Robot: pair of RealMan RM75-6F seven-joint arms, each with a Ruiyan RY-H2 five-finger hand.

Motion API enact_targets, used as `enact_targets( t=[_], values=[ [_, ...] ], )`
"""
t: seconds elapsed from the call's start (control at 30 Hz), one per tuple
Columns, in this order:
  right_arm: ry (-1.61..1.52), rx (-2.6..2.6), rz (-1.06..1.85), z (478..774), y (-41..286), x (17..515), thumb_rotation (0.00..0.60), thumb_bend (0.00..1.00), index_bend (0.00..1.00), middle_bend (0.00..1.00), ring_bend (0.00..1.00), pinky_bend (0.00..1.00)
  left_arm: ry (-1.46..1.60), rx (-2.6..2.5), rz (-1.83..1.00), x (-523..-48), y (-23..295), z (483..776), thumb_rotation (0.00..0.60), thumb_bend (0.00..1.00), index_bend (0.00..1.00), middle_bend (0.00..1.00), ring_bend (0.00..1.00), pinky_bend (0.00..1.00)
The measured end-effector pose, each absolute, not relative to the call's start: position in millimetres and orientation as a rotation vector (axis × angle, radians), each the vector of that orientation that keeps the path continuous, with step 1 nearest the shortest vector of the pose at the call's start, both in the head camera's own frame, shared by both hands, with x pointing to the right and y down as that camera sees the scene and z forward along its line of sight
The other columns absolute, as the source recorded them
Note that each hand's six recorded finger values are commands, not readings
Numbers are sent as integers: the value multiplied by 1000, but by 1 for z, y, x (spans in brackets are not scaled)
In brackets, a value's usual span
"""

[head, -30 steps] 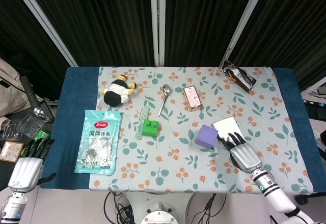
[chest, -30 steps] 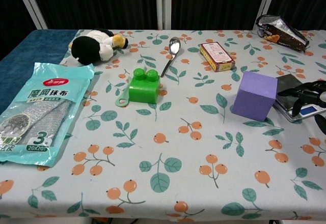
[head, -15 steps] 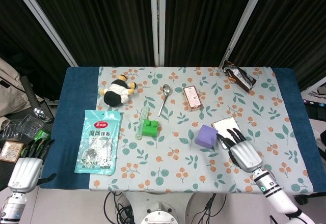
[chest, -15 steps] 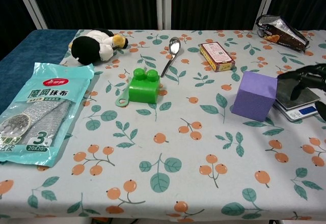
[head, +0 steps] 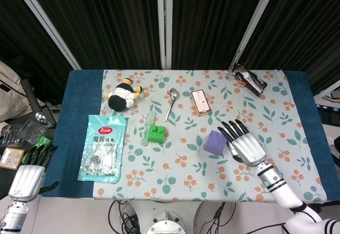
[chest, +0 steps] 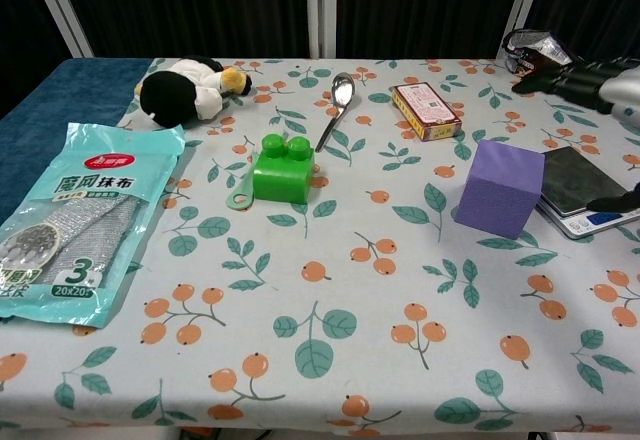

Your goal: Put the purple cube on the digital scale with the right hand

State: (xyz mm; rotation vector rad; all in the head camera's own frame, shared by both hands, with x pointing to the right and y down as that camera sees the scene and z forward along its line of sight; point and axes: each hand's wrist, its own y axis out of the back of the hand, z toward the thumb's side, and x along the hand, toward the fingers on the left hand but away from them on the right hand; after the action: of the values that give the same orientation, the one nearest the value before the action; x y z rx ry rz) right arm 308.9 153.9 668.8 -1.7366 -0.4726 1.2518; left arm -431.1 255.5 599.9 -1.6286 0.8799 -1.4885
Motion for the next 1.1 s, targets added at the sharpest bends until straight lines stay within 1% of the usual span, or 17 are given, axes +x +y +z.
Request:
enact_targets(
  t=[0.13,0.33,0.43,0.5,0.53,0.6,0.67,0.7,0.77,0.8,0.87,1.0,1.1],
  values=[
    [-332,-1720,1338,685,143,295,600,26,0,0,0,0,886,-1626,-1501,-434,255,600,600,107,56,61,0,7],
    [-257,-1726,1322,692,124,260,600,43,0,10,0,0,891,-1623,-1507,-437,255,601,600,106,56,60,0,7],
    [-237,-1733,1336,696,121,255,600,58,0,75,0,0,888,-1625,-1512,-437,256,601,600,106,57,60,0,8],
    [-226,-1745,1343,699,120,251,600,70,3,137,0,0,889,-1624,-1514,-438,257,601,600,106,57,60,0,8],
    [-220,-1751,1342,700,119,247,600,77,25,176,0,0,891,-1623,-1516,-439,257,601,600,106,57,61,0,8],
    [-215,-1753,1335,701,118,244,600,90,112,249,0,0,895,-1622,-1520,-440,258,601,600,107,58,60,0,9],
    [-210,-1752,1329,701,120,243,600,111,290,352,13,0,897,-1621,-1522,-441,258,600,600,107,59,60,0,9],
    [-209,-1753,1328,701,120,243,600,120,358,391,27,0,898,-1621,-1522,-441,258,600,600,107,59,60,0,10],
    [-215,-1755,1326,700,120,243,600,135,474,460,65,0,897,-1623,-1519,-441,258,600,600,107,60,60,0,10],
    [-220,-1754,1324,699,119,244,600,142,514,484,80,0,897,-1623,-1518,-440,258,600,600,106,60,60,0,11],
    [-244,-1750,1315,696,118,244,600,148,545,504,93,0,895,-1625,-1517,-440,258,601,600,106,60,60,0,11],
    [-332,-1740,1286,682,111,248,600,149,549,508,95,0,893,-1626,-1517,-439,258,601,600,106,60,61,0,11],
    [-415,-1711,1272,667,103,261,600,149,550,507,96,0,895,-1627,-1516,-439,258,601,600,106,60,60,0,12]
  ],
)
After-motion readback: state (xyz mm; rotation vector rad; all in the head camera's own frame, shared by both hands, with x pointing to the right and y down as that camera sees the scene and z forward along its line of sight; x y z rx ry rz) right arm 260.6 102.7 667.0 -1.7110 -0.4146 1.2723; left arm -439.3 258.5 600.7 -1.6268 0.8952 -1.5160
